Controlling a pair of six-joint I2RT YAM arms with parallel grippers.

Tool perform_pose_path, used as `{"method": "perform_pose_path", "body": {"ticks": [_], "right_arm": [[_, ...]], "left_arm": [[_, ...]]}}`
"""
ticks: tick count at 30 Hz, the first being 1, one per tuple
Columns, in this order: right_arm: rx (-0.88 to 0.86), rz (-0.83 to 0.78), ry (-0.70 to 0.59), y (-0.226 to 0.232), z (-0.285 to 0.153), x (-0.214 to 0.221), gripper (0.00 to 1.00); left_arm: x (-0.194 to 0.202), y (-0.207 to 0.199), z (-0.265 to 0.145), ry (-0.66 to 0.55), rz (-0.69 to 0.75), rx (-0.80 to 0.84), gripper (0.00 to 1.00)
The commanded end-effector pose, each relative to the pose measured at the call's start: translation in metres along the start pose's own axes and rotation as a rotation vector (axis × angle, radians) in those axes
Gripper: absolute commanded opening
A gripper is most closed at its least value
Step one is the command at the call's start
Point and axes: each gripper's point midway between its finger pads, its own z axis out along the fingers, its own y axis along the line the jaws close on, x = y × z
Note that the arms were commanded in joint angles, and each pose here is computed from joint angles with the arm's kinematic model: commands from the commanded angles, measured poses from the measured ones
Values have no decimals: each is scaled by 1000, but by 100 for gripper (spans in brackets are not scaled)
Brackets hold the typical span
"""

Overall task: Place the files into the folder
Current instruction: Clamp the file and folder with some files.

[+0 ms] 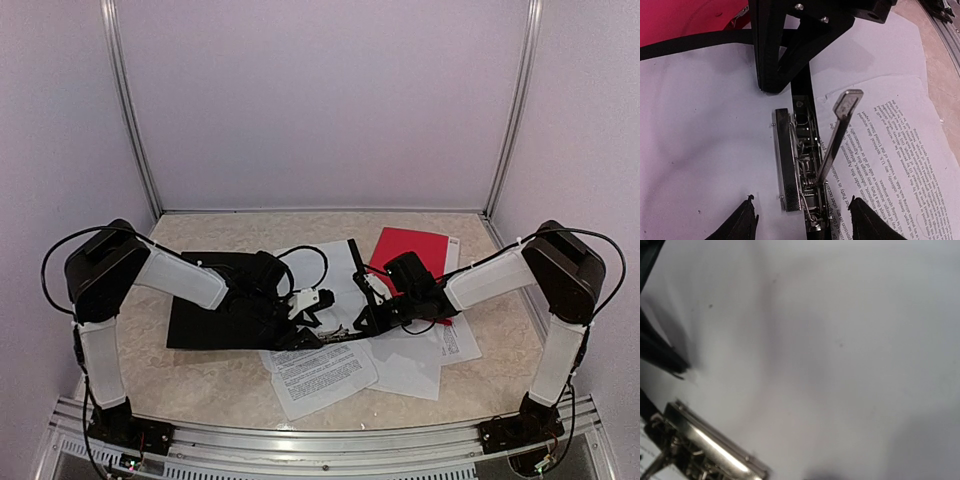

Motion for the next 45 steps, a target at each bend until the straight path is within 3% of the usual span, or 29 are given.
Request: {"method": "perform_pose_path", "body": {"ticks": [1, 16, 30, 40, 45], "right_arm": [[15, 12, 43, -6, 4, 10, 1], [13, 18, 57, -8, 7, 16, 1], [11, 19, 58, -8, 8, 15, 1], [14, 11, 58, -6, 7, 12, 1], [11, 9, 53, -5, 6, 9, 1]], "left_arm": [[-4, 6, 7, -30, 42, -4, 61], [4, -2, 16, -25, 72, -23, 43], [16, -3, 17, -18, 46, -43, 33], [17, -2, 18, -16, 38, -45, 32], [13, 1, 15, -25, 44, -67, 41]]}}
